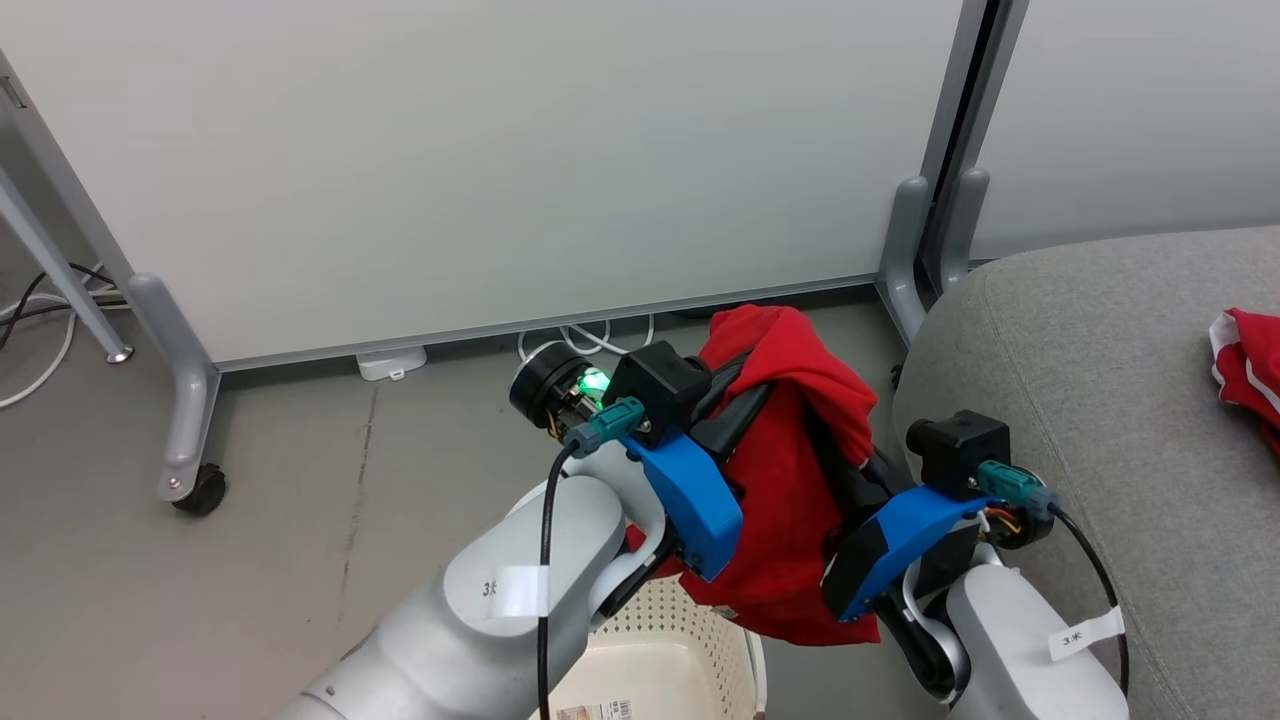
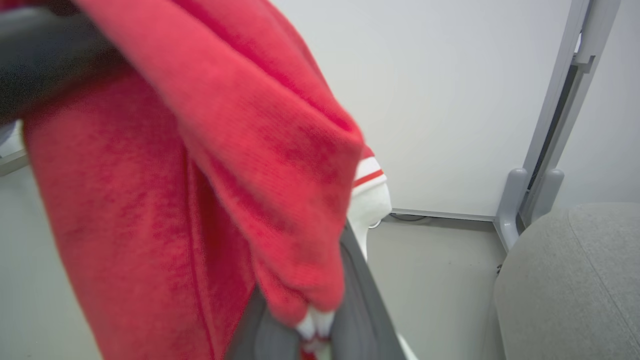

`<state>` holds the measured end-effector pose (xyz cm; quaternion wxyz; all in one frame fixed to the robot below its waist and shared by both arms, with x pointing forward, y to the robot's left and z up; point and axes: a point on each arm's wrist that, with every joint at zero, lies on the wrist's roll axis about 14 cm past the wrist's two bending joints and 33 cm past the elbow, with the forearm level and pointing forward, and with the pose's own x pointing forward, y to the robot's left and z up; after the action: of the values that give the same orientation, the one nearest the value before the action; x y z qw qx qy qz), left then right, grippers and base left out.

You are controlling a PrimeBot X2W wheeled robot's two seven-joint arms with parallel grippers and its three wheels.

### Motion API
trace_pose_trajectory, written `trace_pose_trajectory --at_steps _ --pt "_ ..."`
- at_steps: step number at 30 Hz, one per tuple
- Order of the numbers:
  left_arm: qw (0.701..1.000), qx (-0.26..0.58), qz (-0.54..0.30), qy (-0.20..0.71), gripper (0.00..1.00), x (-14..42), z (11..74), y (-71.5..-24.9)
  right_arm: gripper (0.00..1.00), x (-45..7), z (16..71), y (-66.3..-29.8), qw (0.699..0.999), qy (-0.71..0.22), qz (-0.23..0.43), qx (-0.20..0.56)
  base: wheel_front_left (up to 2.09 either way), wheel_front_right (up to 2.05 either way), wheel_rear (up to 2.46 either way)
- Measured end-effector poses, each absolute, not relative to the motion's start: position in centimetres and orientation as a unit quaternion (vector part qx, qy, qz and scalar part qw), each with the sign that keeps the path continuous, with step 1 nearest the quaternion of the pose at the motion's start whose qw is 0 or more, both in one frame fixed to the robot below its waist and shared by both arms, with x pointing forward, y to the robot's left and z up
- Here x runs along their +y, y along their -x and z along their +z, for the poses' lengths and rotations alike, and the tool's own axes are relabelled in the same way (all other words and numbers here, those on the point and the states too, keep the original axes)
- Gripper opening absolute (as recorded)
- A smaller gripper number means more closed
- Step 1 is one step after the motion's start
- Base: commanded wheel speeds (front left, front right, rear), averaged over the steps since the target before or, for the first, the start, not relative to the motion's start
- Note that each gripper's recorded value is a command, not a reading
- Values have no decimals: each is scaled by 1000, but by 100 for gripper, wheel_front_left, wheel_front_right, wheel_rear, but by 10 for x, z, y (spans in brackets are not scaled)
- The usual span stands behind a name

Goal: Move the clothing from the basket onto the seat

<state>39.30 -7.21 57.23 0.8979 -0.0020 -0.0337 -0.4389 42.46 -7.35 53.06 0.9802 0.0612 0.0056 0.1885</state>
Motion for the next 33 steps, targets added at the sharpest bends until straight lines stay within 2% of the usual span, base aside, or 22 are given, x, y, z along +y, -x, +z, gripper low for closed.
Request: trace_pose_trajectory --at_steps 13,14,15,16,17,33 --pt "898 -28 -439 1 0 -72 568 -394 0 -77 530 -427 981 -60 183 3 0 0 0" --pt "898 -27 -438 2 11 -72 568 -394 0 -78 530 -427 981 -60 182 3 0 0 0" --pt "899 -26 -438 1 42 -72 567 -394 0 -78 530 -427 981 -61 182 3 0 0 0" --pt "900 -24 -436 1 85 -71 566 -395 0 -78 530 -427 981 -61 182 3 0 0 0" --pt "901 -23 -434 0 100 -70 564 -395 0 -78 529 -427 981 -60 182 3 0 0 0" --pt "904 -17 -427 2 100 -66 559 -396 0 -79 530 -427 982 -61 180 2 0 0 0"
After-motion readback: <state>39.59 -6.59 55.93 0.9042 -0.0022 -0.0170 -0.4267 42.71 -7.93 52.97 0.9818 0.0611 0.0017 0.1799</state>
